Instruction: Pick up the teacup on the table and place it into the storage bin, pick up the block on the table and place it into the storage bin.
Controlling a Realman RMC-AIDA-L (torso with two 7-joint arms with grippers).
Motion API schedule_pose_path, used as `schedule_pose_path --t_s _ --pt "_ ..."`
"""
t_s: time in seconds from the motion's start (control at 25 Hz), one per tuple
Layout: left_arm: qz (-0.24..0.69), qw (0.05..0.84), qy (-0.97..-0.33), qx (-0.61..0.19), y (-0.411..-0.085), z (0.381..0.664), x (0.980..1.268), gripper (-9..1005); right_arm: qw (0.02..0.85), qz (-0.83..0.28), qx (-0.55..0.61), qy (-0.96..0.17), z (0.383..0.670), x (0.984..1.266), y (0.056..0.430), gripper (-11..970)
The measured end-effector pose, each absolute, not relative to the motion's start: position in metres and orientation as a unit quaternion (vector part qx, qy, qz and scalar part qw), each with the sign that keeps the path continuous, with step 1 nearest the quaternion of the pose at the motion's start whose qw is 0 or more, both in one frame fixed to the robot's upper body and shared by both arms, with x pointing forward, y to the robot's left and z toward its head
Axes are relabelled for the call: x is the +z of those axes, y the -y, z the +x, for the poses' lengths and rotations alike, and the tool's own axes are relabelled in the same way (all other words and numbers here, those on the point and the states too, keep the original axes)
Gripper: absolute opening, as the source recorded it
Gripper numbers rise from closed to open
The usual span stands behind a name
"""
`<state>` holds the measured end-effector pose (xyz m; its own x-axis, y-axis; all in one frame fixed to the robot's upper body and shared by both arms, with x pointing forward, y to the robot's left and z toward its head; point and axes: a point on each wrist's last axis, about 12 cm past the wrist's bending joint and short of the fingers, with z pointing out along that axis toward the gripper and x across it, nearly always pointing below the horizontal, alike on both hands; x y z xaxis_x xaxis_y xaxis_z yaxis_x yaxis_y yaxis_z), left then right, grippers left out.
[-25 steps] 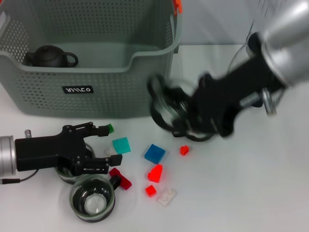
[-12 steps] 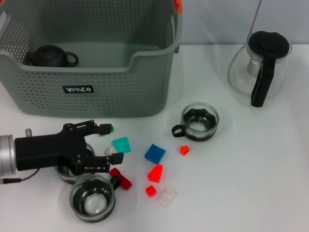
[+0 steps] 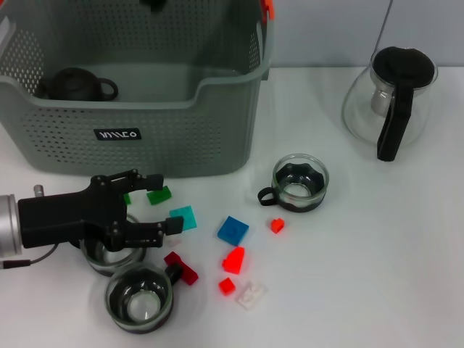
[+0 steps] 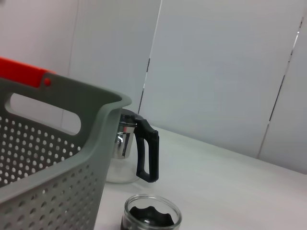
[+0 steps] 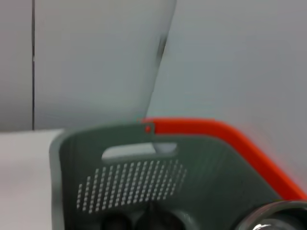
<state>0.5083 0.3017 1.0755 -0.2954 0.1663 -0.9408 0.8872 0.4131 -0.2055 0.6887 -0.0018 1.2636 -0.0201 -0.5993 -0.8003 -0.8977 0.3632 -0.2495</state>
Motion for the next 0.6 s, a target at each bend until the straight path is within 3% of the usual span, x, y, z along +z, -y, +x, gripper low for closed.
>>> schedule_pose_path --t_s 0.28,0.6 --pt "0.378 0.460 -0.696 -0.401 -0.300 0.506 1.076 865 0.452 -0.532 0.138 -0.703 0.686 1.223 -0.003 55" --pt "0.374 0.463 -0.696 -0.402 -0.300 0.504 1.075 863 0.454 -0.519 0.131 -0.712 0.684 1.201 0.010 56"
